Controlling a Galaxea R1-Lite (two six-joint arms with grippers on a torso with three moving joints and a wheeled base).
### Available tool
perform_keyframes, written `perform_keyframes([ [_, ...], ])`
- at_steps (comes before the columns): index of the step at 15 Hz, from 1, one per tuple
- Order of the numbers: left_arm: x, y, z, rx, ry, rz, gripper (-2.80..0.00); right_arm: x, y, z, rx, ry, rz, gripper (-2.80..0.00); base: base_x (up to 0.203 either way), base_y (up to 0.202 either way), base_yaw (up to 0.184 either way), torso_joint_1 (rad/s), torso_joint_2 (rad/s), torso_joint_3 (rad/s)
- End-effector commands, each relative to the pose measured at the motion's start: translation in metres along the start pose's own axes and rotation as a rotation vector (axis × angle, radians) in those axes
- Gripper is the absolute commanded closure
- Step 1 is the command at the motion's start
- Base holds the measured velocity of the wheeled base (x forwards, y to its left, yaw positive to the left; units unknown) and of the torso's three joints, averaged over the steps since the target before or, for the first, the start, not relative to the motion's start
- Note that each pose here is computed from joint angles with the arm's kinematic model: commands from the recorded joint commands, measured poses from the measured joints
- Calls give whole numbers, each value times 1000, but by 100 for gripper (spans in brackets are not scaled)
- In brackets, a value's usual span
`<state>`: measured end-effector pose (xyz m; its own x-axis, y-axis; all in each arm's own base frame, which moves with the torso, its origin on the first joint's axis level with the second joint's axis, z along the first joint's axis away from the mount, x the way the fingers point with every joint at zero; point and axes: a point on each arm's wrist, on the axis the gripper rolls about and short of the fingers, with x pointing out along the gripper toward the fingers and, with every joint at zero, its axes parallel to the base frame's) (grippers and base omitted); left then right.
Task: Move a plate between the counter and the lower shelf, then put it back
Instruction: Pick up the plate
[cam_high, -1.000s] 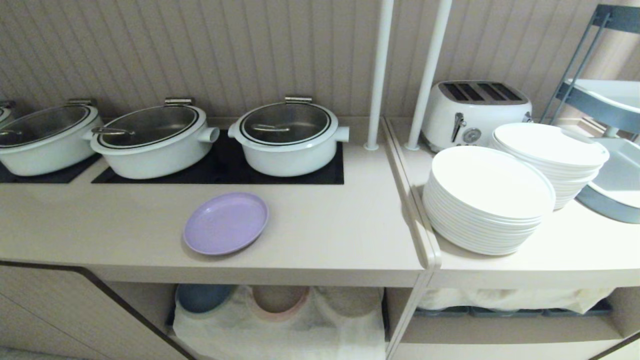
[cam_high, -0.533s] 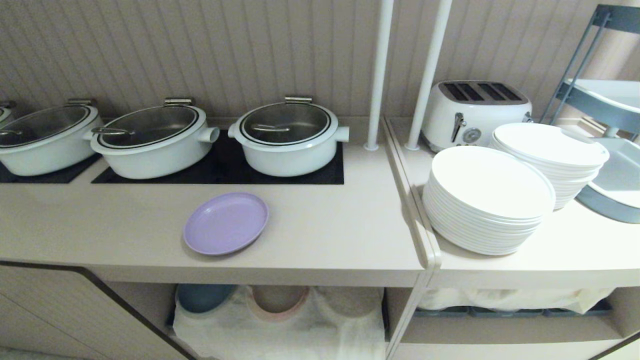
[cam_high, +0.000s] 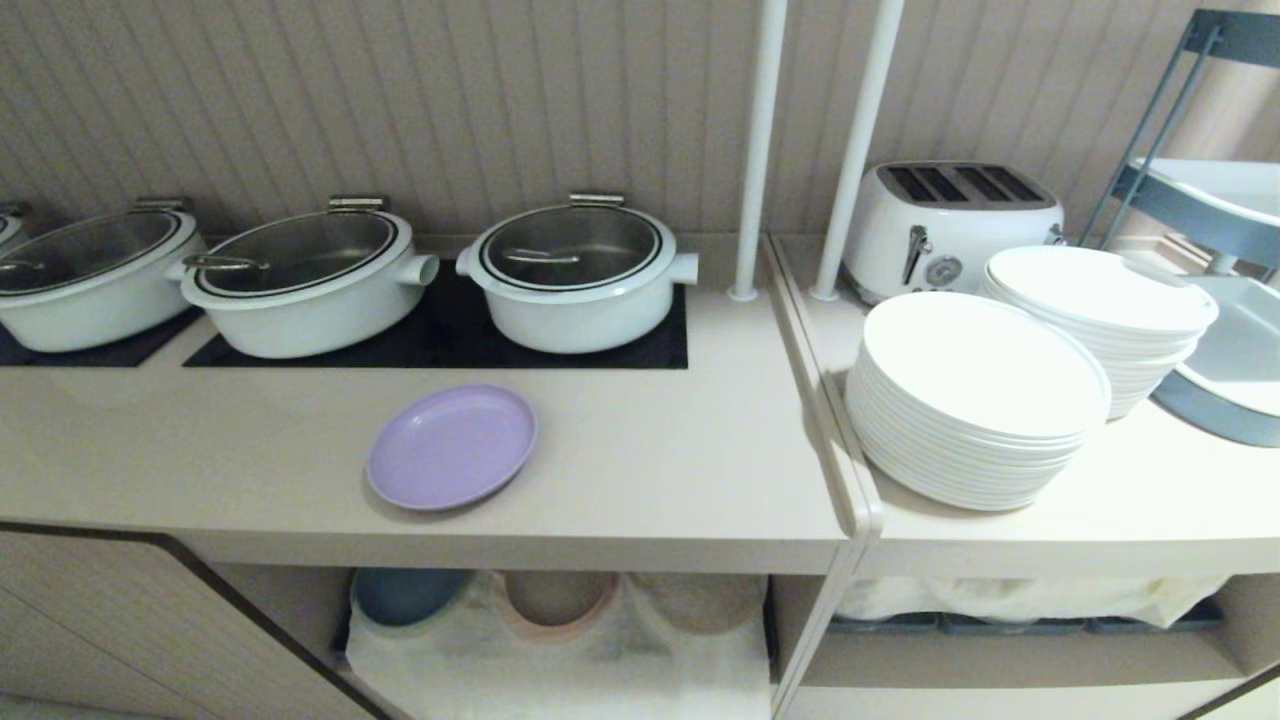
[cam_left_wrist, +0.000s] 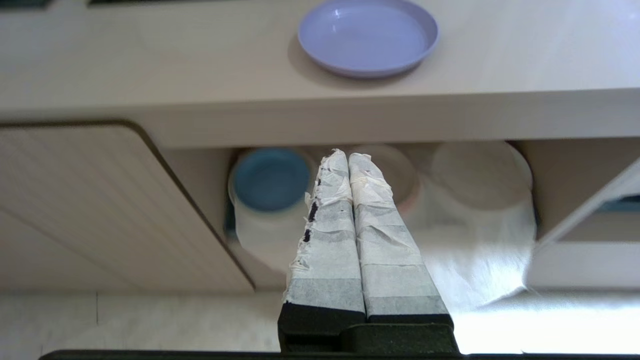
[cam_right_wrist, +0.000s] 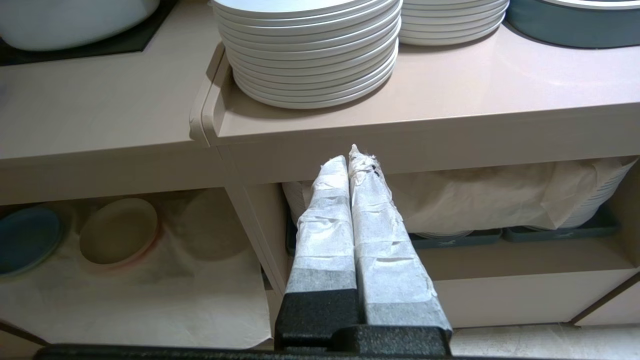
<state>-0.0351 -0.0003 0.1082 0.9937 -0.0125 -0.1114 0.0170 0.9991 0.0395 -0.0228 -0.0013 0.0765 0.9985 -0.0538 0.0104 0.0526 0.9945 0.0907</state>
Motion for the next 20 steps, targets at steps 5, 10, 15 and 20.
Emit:
perform_keyframes([
  [5, 33, 3, 55, -85, 259, 36, 0, 0, 0, 0, 0, 0, -1, 0, 0, 0, 0, 0, 0, 0],
  [10, 80, 6, 97, -223, 444, 83, 0, 0, 0, 0, 0, 0, 0, 0, 0, 0, 0, 0, 0, 0],
  [15, 125, 8, 116, -361, 629, 146, 0, 0, 0, 0, 0, 0, 0, 0, 0, 0, 0, 0, 0, 0],
  [20, 165, 9, 120, -373, 806, 172, 0, 0, 0, 0, 0, 0, 0, 0, 0, 0, 0, 0, 0, 0],
])
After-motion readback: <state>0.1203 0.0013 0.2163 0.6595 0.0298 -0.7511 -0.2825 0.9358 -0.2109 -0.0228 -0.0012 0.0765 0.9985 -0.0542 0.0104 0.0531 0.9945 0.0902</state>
